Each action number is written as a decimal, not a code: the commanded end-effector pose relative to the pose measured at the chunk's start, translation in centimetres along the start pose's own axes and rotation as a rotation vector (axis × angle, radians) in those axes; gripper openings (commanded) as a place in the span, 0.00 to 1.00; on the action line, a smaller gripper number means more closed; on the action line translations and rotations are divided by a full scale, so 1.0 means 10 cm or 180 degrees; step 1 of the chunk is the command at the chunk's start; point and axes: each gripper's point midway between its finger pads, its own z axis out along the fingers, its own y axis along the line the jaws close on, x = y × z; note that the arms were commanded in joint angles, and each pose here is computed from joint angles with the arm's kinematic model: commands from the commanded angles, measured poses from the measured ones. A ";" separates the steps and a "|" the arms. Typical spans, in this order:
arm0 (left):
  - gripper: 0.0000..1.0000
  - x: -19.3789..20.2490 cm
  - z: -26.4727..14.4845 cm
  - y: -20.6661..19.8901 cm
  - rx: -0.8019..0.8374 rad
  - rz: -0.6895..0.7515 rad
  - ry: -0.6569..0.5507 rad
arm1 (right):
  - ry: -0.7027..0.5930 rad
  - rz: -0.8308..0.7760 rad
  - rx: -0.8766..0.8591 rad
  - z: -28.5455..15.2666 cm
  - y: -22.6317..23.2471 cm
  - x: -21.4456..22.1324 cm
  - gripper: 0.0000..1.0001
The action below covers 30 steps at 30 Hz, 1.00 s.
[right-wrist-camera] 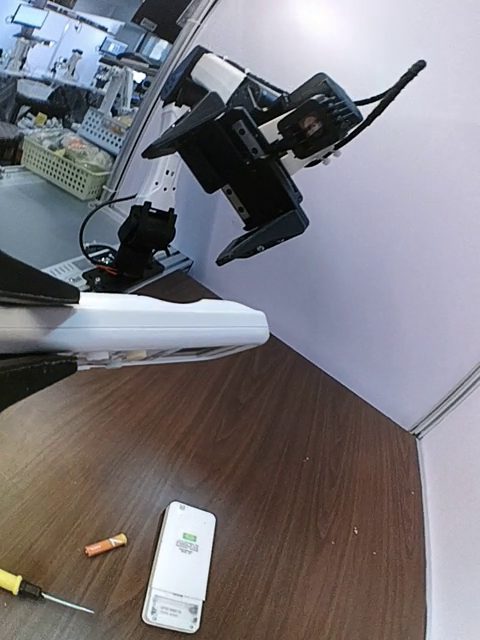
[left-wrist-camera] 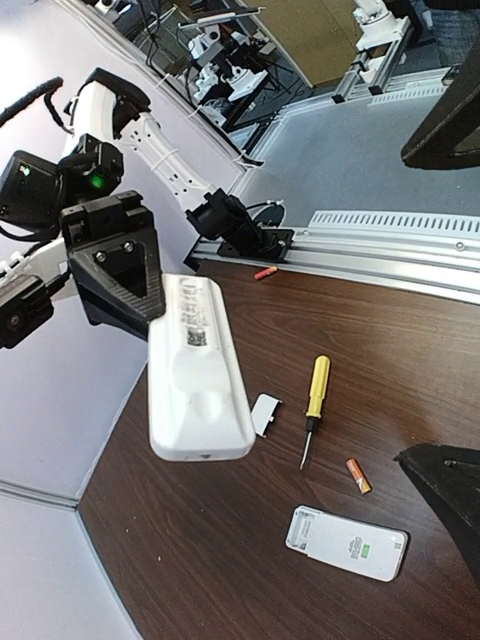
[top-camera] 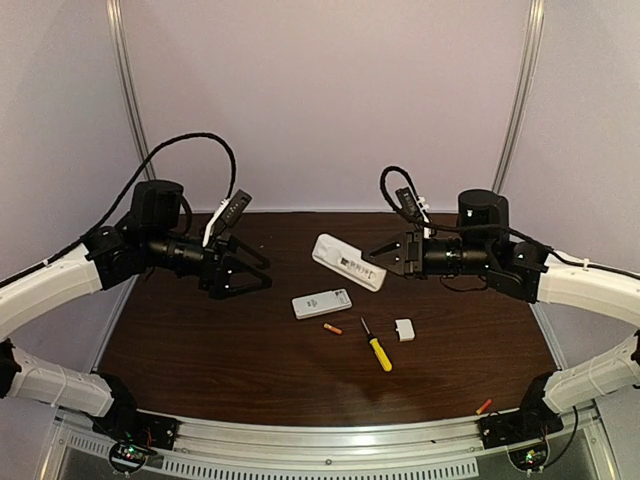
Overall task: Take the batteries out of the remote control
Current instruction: Pass from the left arm to the right, then pass from the right arm to the left
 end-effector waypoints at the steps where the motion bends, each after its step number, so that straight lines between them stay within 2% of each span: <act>1: 0.97 -0.01 -0.01 0.14 -0.0183 -0.0158 -0.0128 | 0.0030 0.0419 -0.0426 -0.02 0.21 -0.15 0.00; 5: 0.97 -0.01 0.03 0.15 -0.0132 -0.0255 -0.0128 | 0.0049 0.0649 -0.0561 -0.01 0.22 -0.21 0.00; 10: 0.89 -0.05 0.06 0.11 0.0214 -0.0571 -0.0237 | 0.0187 0.0877 -0.0753 0.06 0.27 -0.22 0.00; 14: 0.84 -0.02 0.12 0.06 0.0450 -0.0719 -0.0160 | 0.0202 0.0968 -0.0901 0.08 0.38 -0.30 0.00; 30: 0.79 -0.32 0.26 0.02 0.0904 -0.0724 -0.0215 | 0.0172 0.1133 -0.1030 0.05 0.51 -0.42 0.00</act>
